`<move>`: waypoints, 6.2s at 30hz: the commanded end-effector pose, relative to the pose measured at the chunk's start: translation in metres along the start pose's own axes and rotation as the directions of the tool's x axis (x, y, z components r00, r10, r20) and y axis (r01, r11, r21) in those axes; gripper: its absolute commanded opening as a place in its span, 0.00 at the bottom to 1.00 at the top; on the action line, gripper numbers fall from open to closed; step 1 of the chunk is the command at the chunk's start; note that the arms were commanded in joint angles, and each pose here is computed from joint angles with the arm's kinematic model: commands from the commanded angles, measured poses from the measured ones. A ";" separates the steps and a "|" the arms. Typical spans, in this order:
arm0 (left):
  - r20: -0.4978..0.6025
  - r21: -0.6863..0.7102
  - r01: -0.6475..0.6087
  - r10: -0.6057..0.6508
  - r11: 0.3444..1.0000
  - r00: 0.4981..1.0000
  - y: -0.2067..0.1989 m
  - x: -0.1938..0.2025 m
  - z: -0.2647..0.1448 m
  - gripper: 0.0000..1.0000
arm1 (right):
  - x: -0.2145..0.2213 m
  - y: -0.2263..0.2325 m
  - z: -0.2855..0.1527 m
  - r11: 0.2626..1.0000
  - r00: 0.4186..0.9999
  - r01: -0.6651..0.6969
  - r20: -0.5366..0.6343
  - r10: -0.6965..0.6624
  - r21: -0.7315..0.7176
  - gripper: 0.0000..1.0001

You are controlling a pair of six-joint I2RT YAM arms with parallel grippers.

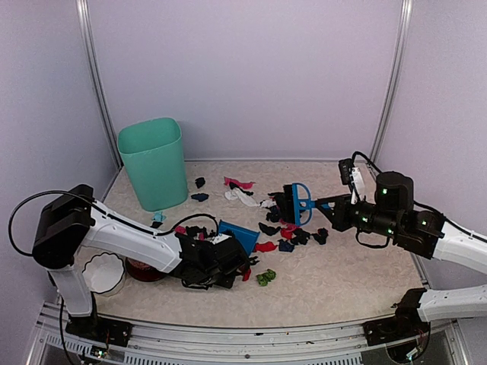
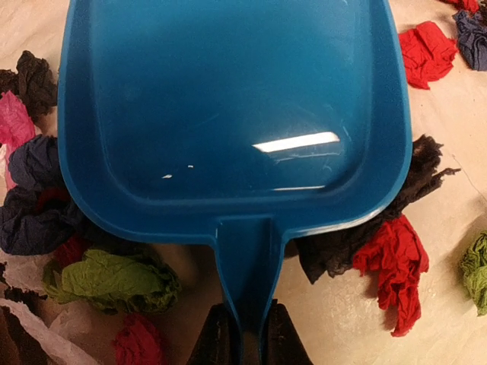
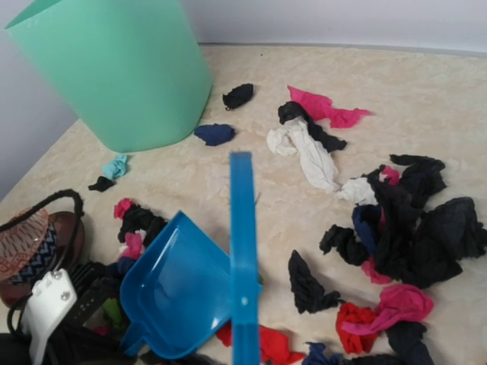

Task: Sweep away the paper scraps from the table
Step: Pick up the dustpan from the center of the board, then put down the dustpan at the corner of the board, then pick up the dustpan from the corner of the board, then sweep the paper scraps at the center of the board.

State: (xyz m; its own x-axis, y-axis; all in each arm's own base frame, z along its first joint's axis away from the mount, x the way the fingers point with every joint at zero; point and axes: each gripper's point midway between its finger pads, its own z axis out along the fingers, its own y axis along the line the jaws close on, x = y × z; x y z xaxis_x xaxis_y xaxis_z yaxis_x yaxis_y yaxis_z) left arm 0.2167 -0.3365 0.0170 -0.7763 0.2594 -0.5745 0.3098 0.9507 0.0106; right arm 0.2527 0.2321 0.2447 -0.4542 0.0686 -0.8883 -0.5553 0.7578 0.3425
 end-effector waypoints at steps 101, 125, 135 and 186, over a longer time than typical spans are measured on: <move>0.218 0.416 -0.590 0.555 0.692 0.803 -0.202 -0.005 -0.052 0.78 | 0.003 -0.126 -0.049 0.862 0.998 -0.056 0.015 0.056 0.504 0.00; 0.432 0.506 -0.557 0.365 0.658 0.825 -0.207 0.008 -0.033 0.68 | 0.005 -0.116 -0.053 0.887 0.997 -0.069 0.010 0.073 0.456 0.00; 0.417 0.487 -0.564 0.389 0.667 0.821 -0.210 0.013 -0.011 0.58 | 0.005 -0.115 -0.051 0.892 0.998 -0.063 0.006 0.067 0.448 0.00; 0.421 0.158 -0.406 0.311 0.900 0.852 -0.092 -0.070 -0.122 0.00 | -0.070 -0.073 -0.031 0.961 0.992 -0.019 0.123 -0.015 0.275 0.00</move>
State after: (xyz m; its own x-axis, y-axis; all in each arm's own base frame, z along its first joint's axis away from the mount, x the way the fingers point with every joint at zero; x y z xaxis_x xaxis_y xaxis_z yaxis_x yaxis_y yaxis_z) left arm 0.1660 -0.4582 0.1426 -0.3050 0.4315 -0.8490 0.7590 0.6485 0.0569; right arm 0.2941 0.1391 0.2755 -0.3913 0.1187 -0.9126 -0.2805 0.9291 0.2411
